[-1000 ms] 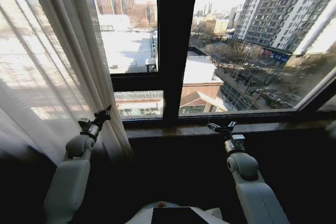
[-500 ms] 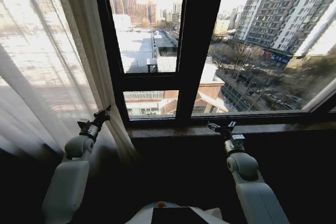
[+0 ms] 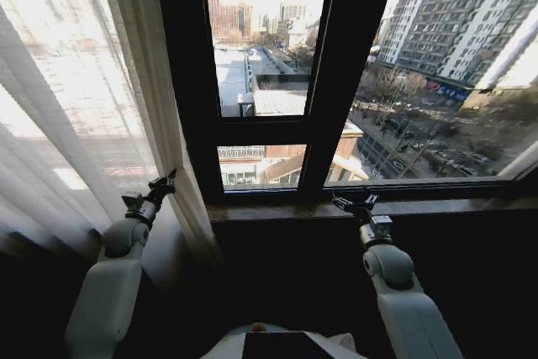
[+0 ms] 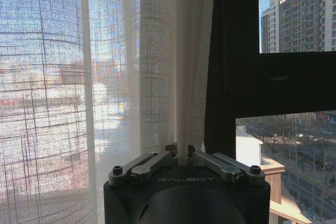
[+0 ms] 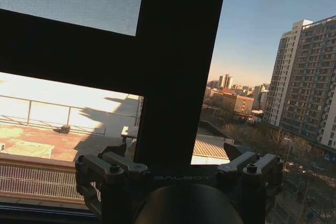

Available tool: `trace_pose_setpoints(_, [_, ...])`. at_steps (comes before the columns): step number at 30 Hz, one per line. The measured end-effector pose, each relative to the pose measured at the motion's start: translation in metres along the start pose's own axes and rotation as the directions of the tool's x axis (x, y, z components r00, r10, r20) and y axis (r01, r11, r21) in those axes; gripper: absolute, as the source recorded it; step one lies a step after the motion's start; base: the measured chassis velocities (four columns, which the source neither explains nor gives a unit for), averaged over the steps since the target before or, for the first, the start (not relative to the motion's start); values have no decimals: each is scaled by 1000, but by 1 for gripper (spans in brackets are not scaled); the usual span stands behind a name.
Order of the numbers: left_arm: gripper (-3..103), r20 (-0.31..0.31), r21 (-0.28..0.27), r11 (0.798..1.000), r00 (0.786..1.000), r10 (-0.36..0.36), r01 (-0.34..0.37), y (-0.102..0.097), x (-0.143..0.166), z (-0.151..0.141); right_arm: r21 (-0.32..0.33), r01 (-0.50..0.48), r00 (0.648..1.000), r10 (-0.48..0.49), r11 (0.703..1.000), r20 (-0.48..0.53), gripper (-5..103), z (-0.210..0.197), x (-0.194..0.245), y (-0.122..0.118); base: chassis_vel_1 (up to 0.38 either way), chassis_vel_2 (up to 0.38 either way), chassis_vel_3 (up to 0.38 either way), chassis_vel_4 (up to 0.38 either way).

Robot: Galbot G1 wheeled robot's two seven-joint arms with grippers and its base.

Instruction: Open the curtains by pulling them apart, changing their state from closed to fully open.

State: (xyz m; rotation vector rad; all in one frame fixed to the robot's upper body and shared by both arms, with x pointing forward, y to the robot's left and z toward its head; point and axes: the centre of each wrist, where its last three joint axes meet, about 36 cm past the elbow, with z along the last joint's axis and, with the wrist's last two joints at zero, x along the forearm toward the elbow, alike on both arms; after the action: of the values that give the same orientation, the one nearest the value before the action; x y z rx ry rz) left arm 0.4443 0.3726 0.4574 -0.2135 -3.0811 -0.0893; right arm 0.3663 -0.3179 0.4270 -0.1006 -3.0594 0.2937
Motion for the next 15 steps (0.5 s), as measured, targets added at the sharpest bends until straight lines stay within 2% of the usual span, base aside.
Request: trace_pose_setpoints(15, [0, 2, 1, 1000, 1000, -2, 2, -1, 3, 0, 0, 1, 1000, -1, 1000, -4, 100, 1, 1, 0, 158, 157, -161, -170])
